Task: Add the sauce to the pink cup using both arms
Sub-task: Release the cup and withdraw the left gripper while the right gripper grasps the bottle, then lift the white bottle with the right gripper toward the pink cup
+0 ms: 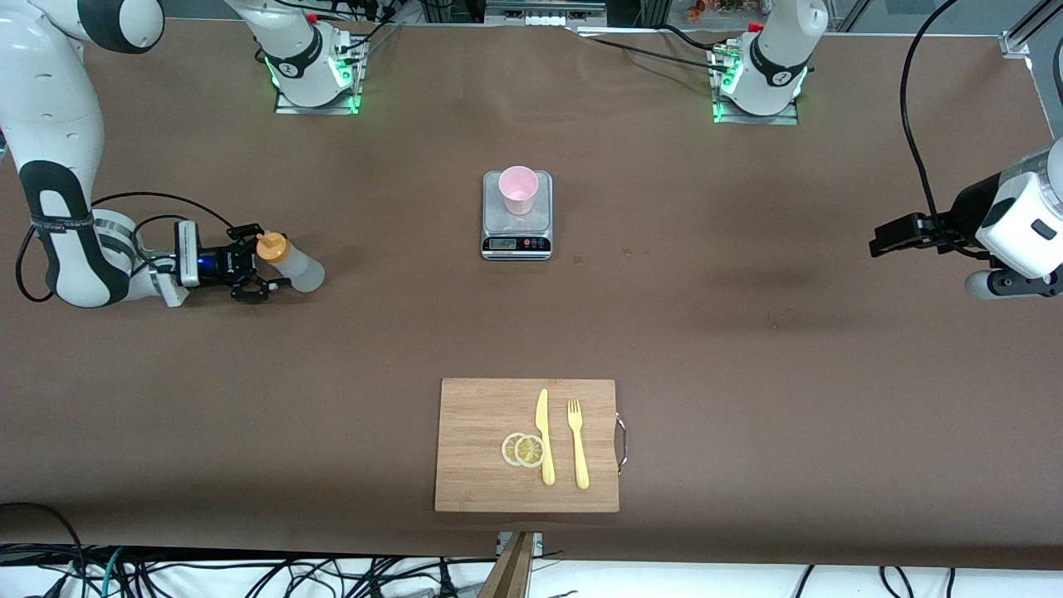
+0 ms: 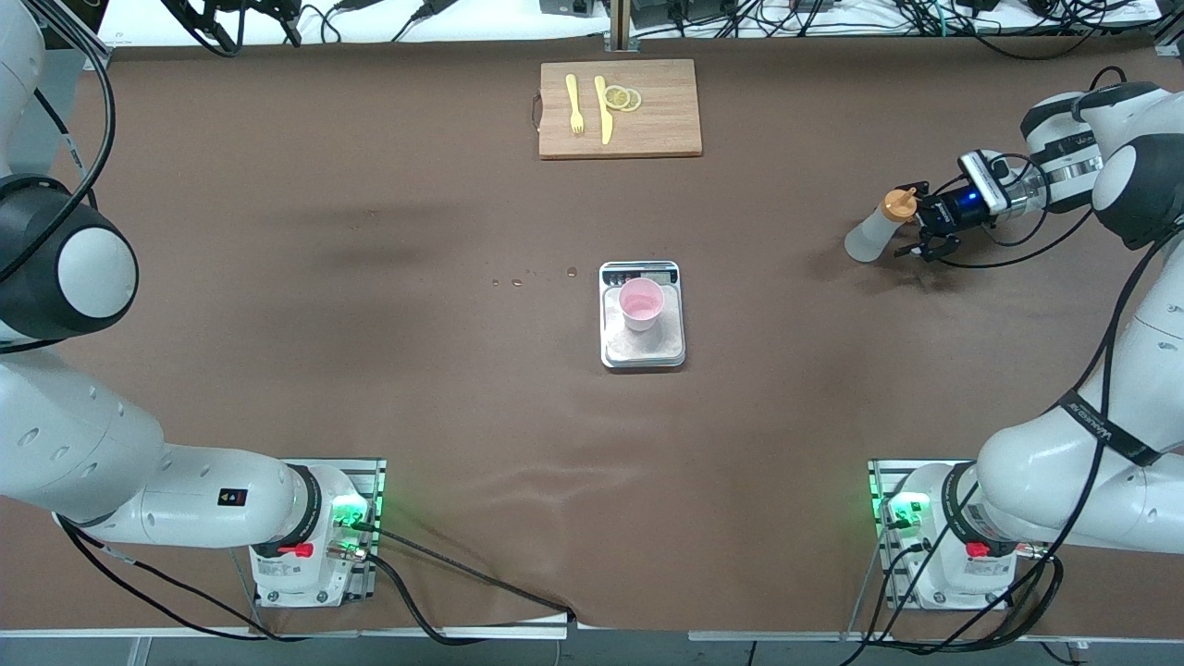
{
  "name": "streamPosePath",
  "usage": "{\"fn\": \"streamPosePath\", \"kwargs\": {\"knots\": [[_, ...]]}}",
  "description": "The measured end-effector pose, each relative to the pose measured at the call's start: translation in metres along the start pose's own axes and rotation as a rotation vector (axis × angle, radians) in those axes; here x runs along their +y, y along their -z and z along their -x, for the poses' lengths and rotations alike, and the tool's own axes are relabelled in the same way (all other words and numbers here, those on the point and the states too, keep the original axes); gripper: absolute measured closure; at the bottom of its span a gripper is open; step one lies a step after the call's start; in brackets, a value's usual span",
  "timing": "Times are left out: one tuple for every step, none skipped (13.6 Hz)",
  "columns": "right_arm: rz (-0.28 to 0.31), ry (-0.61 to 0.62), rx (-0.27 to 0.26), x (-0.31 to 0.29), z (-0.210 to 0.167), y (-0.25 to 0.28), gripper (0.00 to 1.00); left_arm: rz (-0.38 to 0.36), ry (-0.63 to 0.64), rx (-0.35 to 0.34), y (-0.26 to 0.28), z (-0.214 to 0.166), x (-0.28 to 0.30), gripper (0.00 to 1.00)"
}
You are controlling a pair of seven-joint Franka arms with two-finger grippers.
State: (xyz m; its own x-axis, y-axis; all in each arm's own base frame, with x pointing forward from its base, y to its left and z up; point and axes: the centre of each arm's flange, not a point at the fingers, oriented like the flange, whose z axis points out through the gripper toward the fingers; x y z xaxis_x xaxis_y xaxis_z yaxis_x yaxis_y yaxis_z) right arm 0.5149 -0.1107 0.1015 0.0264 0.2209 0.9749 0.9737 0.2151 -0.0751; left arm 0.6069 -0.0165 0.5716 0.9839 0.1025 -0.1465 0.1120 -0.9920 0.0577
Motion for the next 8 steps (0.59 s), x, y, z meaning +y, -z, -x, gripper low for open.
{"fn": "streamPosePath", "kwargs": {"knots": [[-0.004,0.001,0.003,0.001,0.0,-0.003,0.0,0.0,0.0,0.0,0.0,0.0,-0.001,0.0],[-0.008,0.002,0.006,0.003,0.0,-0.007,0.0,0.0,0.0,-0.001,0.0,0.0,-0.001,0.0],[-0.01,0.004,0.009,0.004,-0.001,-0.01,0.0,0.0,-0.001,-0.001,0.0,0.0,-0.001,0.0],[-0.01,0.006,0.011,0.006,-0.002,-0.013,0.0,0.0,-0.001,-0.001,0.0,0.0,-0.001,0.0],[-0.01,0.008,0.013,0.008,-0.002,-0.015,0.0,0.0,-0.002,-0.001,0.0,0.0,0.0,0.0],[-0.014,0.009,0.013,0.009,-0.003,-0.018,0.01,0.0,-0.002,-0.002,0.0,0.0,0.0,0.0],[-0.019,0.009,0.013,0.01,-0.004,-0.02,0.04,0.0,-0.003,-0.002,0.0,0.0,0.0,0.0],[-0.023,0.009,0.013,0.011,-0.004,-0.022,0.06,0.0,-0.003,-0.002,0.0,0.0,0.0,0.0]]}}
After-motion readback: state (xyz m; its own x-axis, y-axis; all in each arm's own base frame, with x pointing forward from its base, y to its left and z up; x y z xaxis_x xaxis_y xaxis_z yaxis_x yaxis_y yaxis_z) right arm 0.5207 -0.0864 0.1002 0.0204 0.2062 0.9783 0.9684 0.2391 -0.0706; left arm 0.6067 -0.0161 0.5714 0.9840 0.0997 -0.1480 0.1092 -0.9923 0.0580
